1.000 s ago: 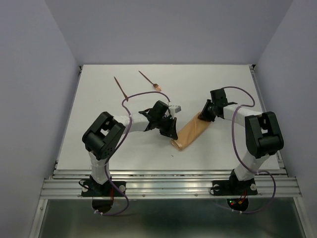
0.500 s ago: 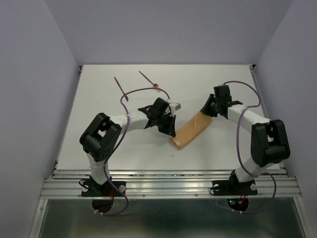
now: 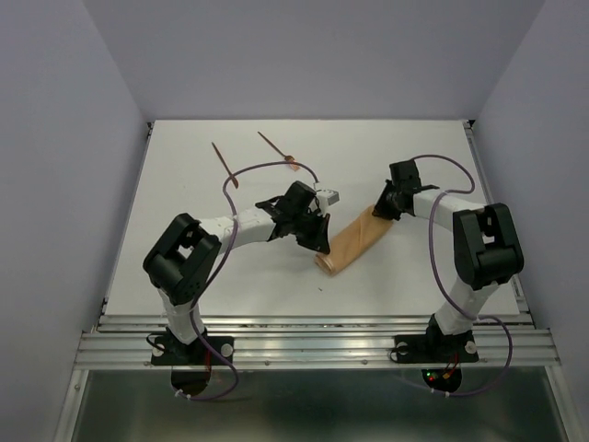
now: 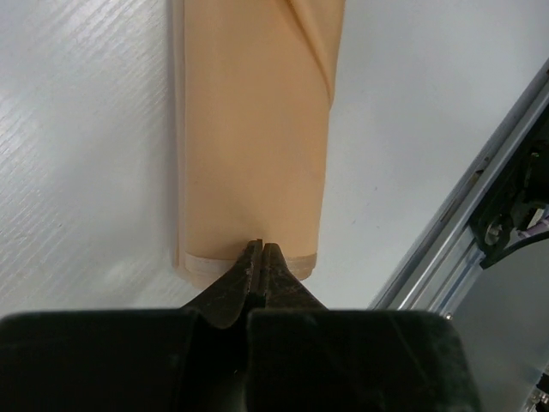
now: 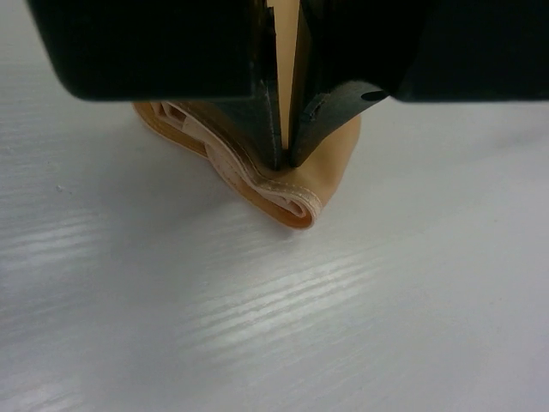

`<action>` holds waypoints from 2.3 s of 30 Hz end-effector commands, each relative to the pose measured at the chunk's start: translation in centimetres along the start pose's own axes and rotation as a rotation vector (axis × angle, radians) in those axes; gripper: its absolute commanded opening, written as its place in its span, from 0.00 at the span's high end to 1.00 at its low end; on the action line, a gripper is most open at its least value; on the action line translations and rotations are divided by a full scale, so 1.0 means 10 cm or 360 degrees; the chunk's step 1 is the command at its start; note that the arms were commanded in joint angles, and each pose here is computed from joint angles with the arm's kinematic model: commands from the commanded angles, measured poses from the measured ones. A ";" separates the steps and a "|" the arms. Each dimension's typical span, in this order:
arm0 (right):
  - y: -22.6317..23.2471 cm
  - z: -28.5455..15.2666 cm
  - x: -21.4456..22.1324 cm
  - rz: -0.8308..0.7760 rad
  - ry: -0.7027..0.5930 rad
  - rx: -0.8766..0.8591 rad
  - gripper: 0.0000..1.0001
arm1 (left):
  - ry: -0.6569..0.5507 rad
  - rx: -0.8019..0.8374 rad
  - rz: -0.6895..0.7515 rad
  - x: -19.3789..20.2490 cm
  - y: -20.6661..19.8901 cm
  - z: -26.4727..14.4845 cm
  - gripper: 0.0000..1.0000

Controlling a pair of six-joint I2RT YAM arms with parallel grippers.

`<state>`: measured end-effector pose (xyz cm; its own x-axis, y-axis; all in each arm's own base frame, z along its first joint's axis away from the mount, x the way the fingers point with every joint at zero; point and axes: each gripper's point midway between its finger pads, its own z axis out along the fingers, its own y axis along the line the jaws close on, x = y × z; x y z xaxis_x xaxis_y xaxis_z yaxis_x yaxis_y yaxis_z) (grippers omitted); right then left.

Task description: Fold the napkin into a case and place the utensils inside

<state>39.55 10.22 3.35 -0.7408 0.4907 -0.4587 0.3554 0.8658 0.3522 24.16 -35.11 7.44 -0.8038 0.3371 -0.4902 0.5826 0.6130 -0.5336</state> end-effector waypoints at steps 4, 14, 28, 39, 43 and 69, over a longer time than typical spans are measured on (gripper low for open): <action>-0.05 0.15 -0.10 -0.0036 -0.0040 0.0051 0.86 | 0.0105 -0.0071 -0.0017 0.28 0.28 0.26 1.00; 0.08 0.28 -0.20 -0.0053 -0.0030 0.0007 0.85 | 0.0061 -0.0186 -0.0017 0.08 0.43 0.32 1.00; 0.82 -0.35 -0.83 -0.0099 -0.0195 -0.0347 0.81 | -0.0281 -0.0508 0.0113 -0.83 0.36 -0.36 1.00; 1.02 -0.95 -1.04 -0.0093 -0.0302 -0.0463 0.76 | -0.0572 -0.0951 0.0063 -1.36 0.70 -1.21 0.40; 0.95 -1.00 -0.96 -0.0086 -0.0275 -0.0441 0.75 | -0.0655 -0.1005 -0.0050 -1.69 0.92 -1.35 0.27; 0.42 -0.93 -0.38 -0.0061 -0.0071 -0.0218 0.69 | -0.1023 -0.0979 -0.0603 -3.03 2.66 -0.55 0.27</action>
<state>38.87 11.77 13.95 -0.7356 0.4558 -0.5011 0.2290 0.8635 0.4493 61.31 -23.33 8.21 -0.6858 -0.2578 -0.6806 -0.0559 0.9511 -0.3039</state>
